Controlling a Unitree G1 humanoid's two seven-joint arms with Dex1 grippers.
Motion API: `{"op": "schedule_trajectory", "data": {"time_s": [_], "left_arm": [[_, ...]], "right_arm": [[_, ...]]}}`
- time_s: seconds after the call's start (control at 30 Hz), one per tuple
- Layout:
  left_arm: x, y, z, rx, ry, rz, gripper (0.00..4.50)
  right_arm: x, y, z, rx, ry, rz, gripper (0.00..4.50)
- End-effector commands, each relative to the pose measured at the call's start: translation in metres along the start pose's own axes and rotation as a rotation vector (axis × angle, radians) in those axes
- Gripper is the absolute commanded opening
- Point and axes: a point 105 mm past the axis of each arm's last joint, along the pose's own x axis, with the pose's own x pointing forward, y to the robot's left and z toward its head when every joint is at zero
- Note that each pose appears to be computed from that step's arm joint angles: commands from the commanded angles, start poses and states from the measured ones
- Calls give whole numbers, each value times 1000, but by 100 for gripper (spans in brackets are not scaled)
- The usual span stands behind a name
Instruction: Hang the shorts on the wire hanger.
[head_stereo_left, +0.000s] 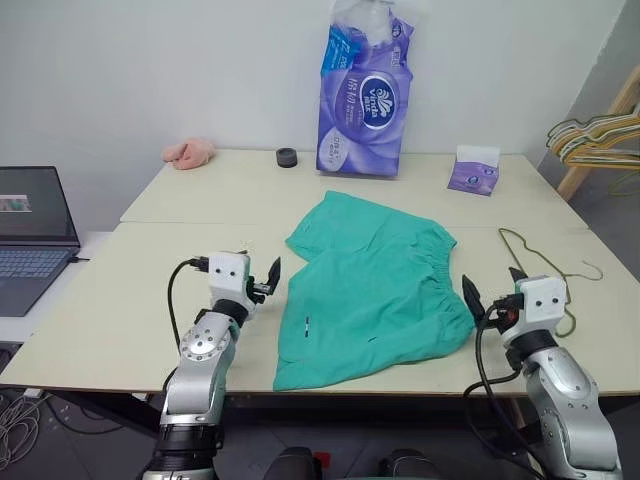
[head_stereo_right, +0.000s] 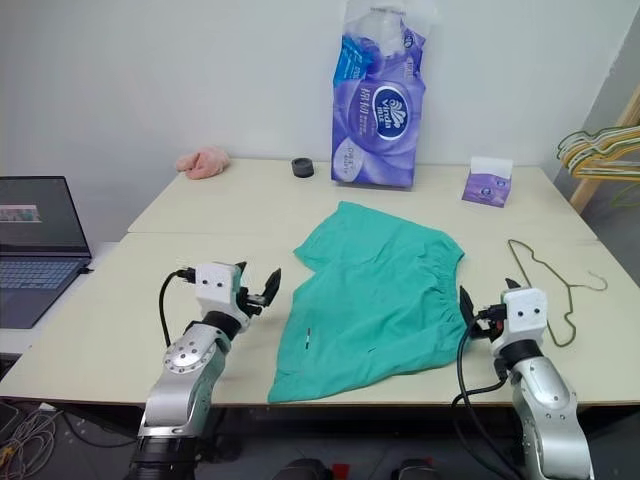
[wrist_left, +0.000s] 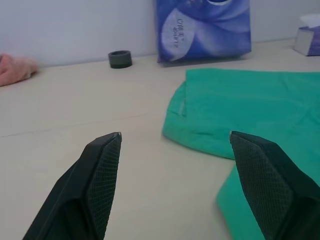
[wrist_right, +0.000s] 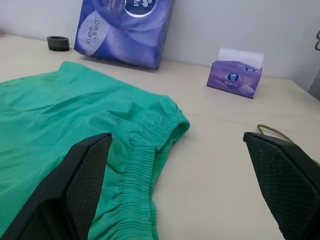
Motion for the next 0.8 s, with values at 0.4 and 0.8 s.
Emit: {"op": "schedule_trajectory", "data": {"time_s": [0.4, 0.8], "left_arm": [[-6, -42, 9, -70, -37, -320, 365], [-78, -78, -12, 46, 359, -1118, 449]], "right_arm": [[-2, 0, 21, -59, -77, 12, 449], [-33, 63, 40, -141, -45, 557, 450]]}}
